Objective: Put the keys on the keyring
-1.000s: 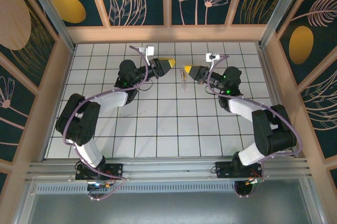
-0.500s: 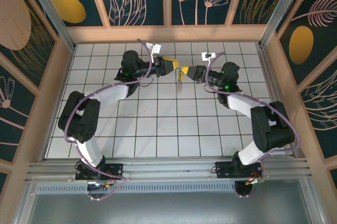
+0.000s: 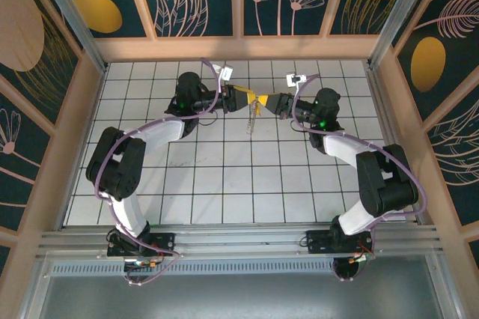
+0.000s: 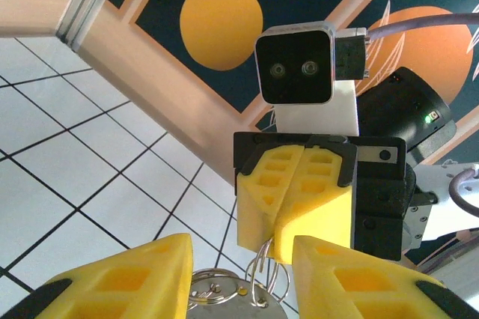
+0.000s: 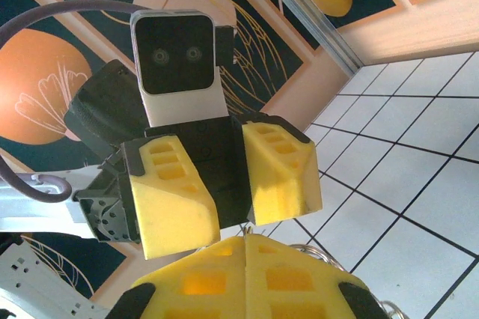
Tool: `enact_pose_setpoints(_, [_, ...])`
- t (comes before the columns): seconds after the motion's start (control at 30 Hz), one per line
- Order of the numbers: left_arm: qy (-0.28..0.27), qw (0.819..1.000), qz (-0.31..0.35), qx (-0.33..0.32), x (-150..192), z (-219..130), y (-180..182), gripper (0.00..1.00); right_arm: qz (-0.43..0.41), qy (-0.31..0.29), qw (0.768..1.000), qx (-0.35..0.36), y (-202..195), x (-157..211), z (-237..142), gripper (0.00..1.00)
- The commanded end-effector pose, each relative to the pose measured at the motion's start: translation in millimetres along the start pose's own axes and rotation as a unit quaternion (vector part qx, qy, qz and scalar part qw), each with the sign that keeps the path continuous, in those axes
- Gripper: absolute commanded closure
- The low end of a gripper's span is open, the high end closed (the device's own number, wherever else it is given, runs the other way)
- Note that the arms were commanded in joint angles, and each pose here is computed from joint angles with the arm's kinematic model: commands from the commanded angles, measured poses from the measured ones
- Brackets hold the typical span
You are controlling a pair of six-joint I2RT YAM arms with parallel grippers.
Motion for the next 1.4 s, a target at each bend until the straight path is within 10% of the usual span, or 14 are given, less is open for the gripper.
enact_pose_setpoints(0.0, [-0.002,1.0,0.016,0.023,-5.4,1.7,-3.4,0.63,-0.034,-0.008,0.999,-0.024,12.8,-13.0,0.5,1.0])
enact_pose_setpoints(0.87, [-0.01,0.999,0.015,0.045,-3.7,12.3,-12.9,1.0,-0.018,-0.012,1.0,-0.013,2.1,-11.8,-1.2,0.99])
enact_pose_setpoints(0.97, [-0.022,0.999,0.014,0.04,-5.7,9.6,-14.8,1.0,-0.02,-0.039,0.999,-0.003,4.8,-17.9,-15.5,0.75])
enact_pose_setpoints(1.37, [-0.064,0.997,-0.007,0.045,-8.9,2.1,-24.9,1.0,-0.036,-0.082,0.995,0.041,10.1,1.5,-46.9,0.56])
Point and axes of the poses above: each hand's point on the last joint's axis, 136 mm out from that joint toward the fingers, its own z axis out along the fingers, its own y axis along the line the jaws close on, x = y × z, the point moved 5 cm from there along -z, back along the fingers, and after that the axes turned 7 degrees about z, right-handed, at the moved point
